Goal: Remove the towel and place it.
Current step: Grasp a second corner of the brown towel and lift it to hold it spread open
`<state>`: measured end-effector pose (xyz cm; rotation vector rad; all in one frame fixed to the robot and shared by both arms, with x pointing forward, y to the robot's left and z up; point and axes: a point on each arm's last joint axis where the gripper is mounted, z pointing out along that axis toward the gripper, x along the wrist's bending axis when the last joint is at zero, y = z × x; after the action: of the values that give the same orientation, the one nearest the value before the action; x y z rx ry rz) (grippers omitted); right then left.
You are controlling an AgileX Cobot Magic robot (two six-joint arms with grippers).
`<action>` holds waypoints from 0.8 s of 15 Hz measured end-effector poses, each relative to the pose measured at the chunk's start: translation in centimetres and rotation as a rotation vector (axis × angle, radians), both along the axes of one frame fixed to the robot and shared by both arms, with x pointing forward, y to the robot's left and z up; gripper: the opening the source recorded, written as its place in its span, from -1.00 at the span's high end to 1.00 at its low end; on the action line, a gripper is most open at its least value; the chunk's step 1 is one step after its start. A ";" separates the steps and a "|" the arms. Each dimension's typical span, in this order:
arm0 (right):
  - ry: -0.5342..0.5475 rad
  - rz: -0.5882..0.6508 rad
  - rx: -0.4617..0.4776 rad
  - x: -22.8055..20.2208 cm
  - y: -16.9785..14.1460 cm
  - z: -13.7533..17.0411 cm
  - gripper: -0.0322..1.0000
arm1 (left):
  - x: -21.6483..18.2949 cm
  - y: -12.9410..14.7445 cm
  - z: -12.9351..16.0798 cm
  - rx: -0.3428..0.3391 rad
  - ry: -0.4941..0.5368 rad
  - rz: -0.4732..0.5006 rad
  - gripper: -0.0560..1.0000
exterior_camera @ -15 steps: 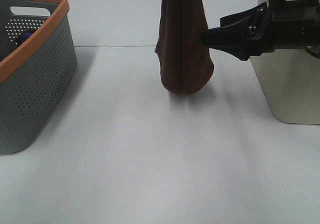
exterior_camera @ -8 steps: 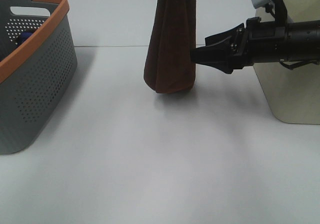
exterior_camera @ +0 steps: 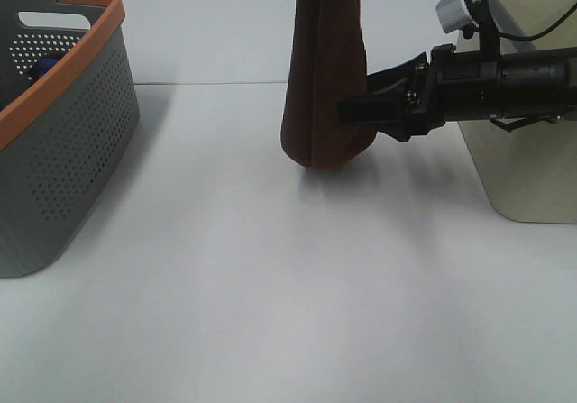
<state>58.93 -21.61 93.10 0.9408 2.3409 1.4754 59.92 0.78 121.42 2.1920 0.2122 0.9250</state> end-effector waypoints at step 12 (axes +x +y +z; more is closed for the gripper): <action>0.034 0.039 -0.080 -0.4 2.7 -1.7 0.01 | 0.1 -0.1 0.3 -0.027 -0.032 0.001 0.89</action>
<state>58.52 -18.94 91.41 0.9119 2.4360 1.3795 60.06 0.68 121.76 2.1510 0.2088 0.9522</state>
